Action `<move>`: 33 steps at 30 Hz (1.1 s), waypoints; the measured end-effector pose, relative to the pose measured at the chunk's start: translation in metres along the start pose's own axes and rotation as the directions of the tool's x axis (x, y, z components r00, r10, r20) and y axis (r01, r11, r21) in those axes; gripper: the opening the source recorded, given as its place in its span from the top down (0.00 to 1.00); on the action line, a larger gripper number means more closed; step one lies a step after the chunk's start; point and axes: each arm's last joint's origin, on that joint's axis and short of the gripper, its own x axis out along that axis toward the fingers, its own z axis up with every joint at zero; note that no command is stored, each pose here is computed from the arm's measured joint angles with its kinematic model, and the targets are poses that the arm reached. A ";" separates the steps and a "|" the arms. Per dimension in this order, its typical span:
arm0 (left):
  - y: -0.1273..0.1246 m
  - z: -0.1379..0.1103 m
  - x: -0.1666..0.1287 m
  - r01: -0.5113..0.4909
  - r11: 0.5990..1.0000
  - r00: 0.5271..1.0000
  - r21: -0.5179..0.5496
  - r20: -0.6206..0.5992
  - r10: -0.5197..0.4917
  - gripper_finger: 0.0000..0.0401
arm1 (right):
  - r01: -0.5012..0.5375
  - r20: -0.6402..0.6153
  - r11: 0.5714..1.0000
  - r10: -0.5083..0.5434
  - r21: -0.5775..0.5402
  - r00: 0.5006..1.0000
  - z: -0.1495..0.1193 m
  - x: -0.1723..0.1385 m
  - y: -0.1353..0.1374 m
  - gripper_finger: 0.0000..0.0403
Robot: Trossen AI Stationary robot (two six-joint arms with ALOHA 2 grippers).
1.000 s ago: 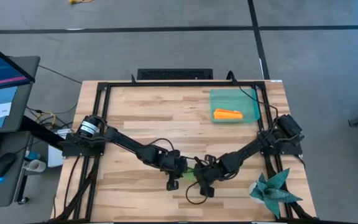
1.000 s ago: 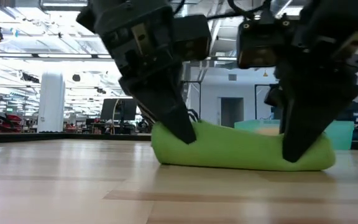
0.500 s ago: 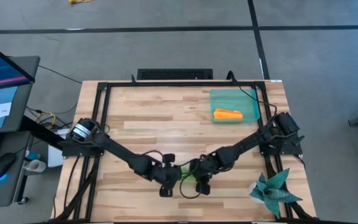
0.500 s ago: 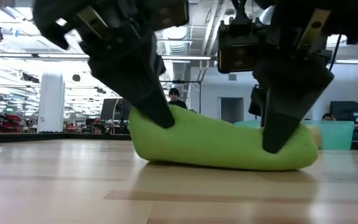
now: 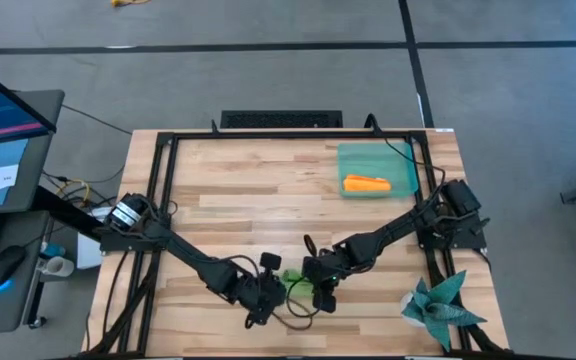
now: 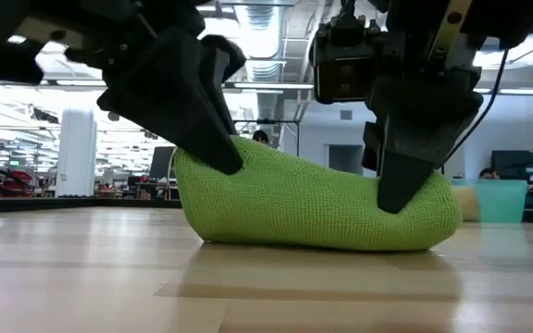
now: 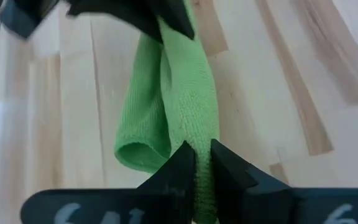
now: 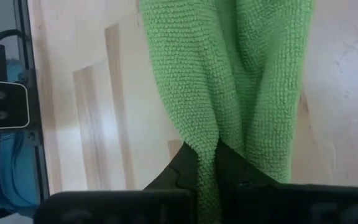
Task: Roll microfiber towels into tight, uniform cylinder then place into a basket
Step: Roll the green towel
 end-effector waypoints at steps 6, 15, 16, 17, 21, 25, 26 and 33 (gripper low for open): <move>-0.013 -0.002 -0.006 -0.027 0.984 0.999 0.177 0.022 0.024 0.93 | -0.021 0.001 1.000 0.021 -0.004 1.000 0.001 0.000 0.001 0.91; -0.024 0.002 -0.010 -0.020 0.951 0.997 0.309 0.081 -0.005 0.93 | -0.059 0.004 0.998 0.059 -0.011 0.998 0.002 0.000 0.004 0.92; -0.022 0.002 -0.009 -0.017 0.957 0.997 0.291 0.077 -0.006 0.93 | -0.059 0.004 0.998 0.059 -0.010 0.998 0.002 0.000 0.004 0.92; -0.020 0.002 -0.009 -0.014 0.965 0.997 0.264 0.073 -0.005 0.93 | -0.057 0.002 0.998 0.057 -0.010 0.998 0.001 0.000 0.003 0.92; -0.013 0.002 -0.005 0.012 0.983 0.999 0.184 0.049 -0.022 0.93 | -0.054 0.003 0.999 0.054 -0.007 0.999 0.001 0.000 0.003 0.91; -0.009 -0.001 -0.004 0.034 0.981 0.999 0.191 0.002 -0.035 0.88 | -0.034 -0.031 0.999 0.034 0.004 0.999 -0.002 0.002 0.000 0.91; -0.010 -0.002 -0.004 0.040 0.980 0.999 0.195 -0.006 -0.040 0.85 | -0.031 -0.038 1.000 0.031 0.005 0.999 -0.004 0.002 0.000 0.91; -0.008 -0.002 -0.004 0.030 0.992 1.000 0.122 -0.008 -0.029 0.68 | -0.037 -0.047 0.999 0.037 0.006 0.998 -0.004 0.002 0.000 0.92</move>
